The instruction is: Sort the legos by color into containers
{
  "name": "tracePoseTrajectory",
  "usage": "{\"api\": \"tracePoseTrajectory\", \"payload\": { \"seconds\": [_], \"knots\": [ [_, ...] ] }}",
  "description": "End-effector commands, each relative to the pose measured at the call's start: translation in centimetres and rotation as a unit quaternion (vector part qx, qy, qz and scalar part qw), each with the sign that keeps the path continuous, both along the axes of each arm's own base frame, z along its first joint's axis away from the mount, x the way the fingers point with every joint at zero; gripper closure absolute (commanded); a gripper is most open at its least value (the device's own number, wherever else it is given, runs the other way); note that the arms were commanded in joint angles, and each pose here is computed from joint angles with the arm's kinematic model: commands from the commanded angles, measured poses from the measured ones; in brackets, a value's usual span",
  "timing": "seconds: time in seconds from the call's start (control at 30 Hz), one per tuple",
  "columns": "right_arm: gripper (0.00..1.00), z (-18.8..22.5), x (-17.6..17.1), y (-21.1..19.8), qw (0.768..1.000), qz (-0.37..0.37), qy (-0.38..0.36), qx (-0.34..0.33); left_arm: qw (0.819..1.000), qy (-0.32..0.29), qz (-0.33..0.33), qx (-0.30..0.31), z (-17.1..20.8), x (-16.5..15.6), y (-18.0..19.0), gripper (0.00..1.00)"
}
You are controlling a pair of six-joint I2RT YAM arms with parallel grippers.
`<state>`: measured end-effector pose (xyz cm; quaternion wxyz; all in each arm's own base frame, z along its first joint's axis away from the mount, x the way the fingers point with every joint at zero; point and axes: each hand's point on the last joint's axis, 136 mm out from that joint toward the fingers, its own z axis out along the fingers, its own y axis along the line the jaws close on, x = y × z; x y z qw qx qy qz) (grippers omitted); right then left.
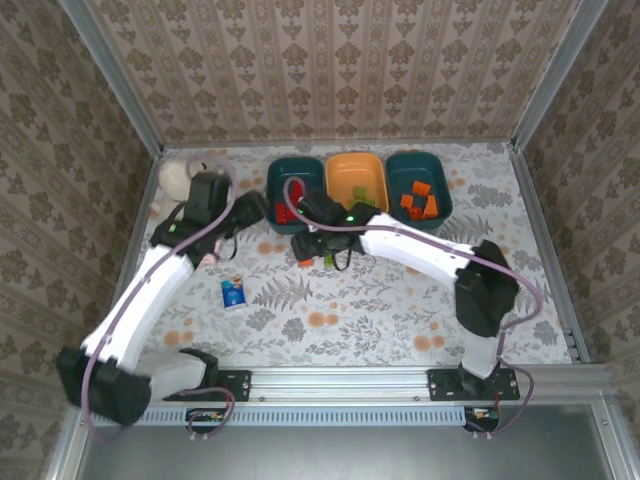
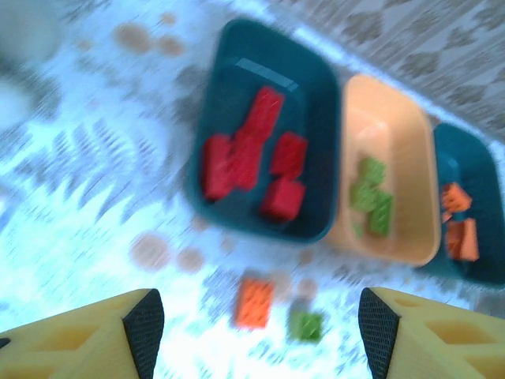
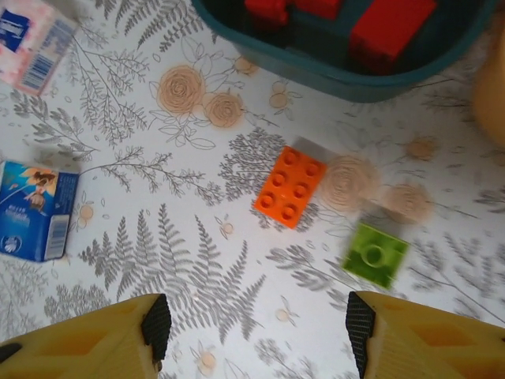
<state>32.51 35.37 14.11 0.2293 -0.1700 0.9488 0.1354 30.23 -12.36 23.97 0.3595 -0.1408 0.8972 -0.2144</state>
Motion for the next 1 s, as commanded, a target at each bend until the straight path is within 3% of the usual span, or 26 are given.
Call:
{"api": "tracePoseTrajectory", "payload": {
  "seconds": [0.0,0.17,0.33,0.97],
  "knots": [
    [0.37,-1.9,-0.2,-0.6,0.996,-0.065,0.038,-0.057,0.999,0.025,0.019,-0.010,-1.8,-4.8,2.5,0.31],
    [0.38,-4.5,0.6,1.1,0.991,-0.098,0.062,-0.065,0.999,0.017,0.002,-0.046,-2.9,-9.8,3.3,0.30],
    [0.39,-6.2,1.6,1.0,0.984,-0.132,0.068,-0.098,0.997,-0.010,-0.006,-0.073,-2.6,-12.0,3.6,0.30],
    [0.41,-11.0,3.1,1.5,0.971,-0.187,0.093,-0.117,0.992,-0.042,-0.026,-0.119,-0.6,-13.4,2.9,0.32]
  ]
}}
